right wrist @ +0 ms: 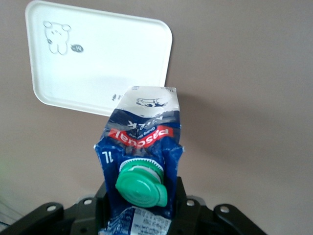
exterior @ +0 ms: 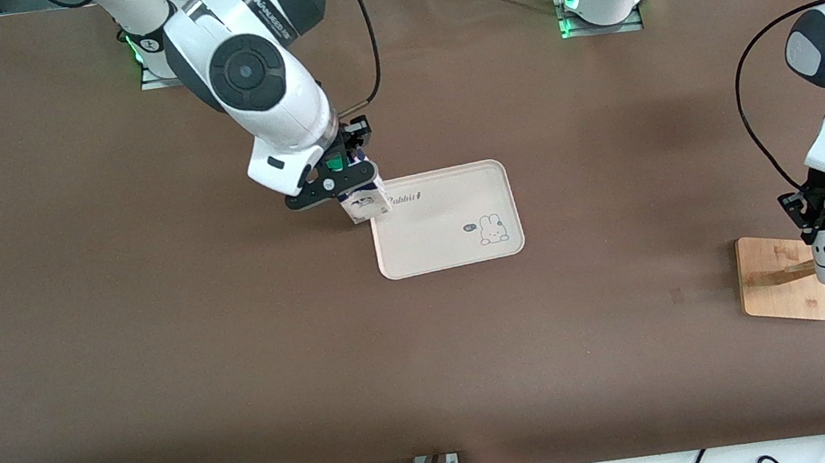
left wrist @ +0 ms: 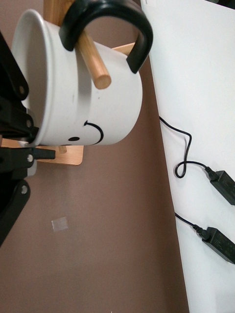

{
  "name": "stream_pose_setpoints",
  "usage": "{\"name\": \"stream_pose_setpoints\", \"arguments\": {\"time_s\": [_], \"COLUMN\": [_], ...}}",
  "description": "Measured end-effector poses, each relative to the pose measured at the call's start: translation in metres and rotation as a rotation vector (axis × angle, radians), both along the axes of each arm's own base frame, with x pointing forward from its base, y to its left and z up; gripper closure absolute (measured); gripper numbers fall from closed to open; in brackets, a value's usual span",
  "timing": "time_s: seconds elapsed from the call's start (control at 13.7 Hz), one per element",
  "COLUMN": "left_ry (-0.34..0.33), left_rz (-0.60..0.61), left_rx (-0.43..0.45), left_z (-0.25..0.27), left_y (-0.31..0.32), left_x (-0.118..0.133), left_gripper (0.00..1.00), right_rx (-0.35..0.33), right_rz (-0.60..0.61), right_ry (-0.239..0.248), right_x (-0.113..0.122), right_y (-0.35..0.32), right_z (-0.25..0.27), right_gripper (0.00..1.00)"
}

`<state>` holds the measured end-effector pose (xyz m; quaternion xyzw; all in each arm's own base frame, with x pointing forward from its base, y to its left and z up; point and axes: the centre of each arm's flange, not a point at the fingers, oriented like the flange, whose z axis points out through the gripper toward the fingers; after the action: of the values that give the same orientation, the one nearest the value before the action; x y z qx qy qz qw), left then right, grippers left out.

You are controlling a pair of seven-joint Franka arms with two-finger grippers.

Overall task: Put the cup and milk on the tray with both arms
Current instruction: 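Carry the milk carton to the tray with the right gripper, then lift the mug off the stand with the left gripper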

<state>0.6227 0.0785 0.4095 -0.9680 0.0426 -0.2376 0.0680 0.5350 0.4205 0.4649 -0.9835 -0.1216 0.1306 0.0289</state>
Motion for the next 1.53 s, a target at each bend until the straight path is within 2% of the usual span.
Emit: {"name": "stream_pose_setpoints", "arguments": {"time_s": [0.15, 0.29, 0.51, 0.66, 1.02, 1.31, 1.53], "left_ry": [-0.001, -0.005, 0.000, 0.004, 0.001, 0.073, 0.190], "left_rz": [-0.002, -0.007, -0.025, -0.042, -0.067, -0.091, -0.128], "left_rx": [-0.001, -0.001, -0.004, -0.005, -0.001, 0.006, 0.012], "left_z": [0.000, 0.003, 0.012, 0.020, 0.045, 0.078, 0.080], "left_y": [-0.001, -0.005, -0.018, -0.029, -0.048, -0.070, -0.098], "left_x": [0.000, 0.001, -0.001, -0.003, -0.020, -0.044, -0.060], "left_gripper": [0.91, 0.91, 0.91, 0.91, 0.92, 0.92, 0.92], "right_rx": [-0.020, -0.016, 0.042, 0.057, 0.025, 0.040, 0.037], "right_rz": [0.005, 0.003, -0.066, -0.092, -0.147, -0.199, -0.205], "right_ry": [0.031, 0.029, 0.004, -0.015, 0.009, -0.020, -0.019], "right_x": [0.006, 0.010, 0.008, 0.007, 0.012, 0.014, 0.014], "right_y": [0.002, 0.007, 0.030, 0.044, 0.051, 0.064, 0.068], "right_z": [-0.006, -0.010, -0.013, -0.022, -0.060, -0.076, -0.084], "right_gripper": [0.50, 0.50, 0.50, 0.50, 0.50, 0.50, 0.50]}}
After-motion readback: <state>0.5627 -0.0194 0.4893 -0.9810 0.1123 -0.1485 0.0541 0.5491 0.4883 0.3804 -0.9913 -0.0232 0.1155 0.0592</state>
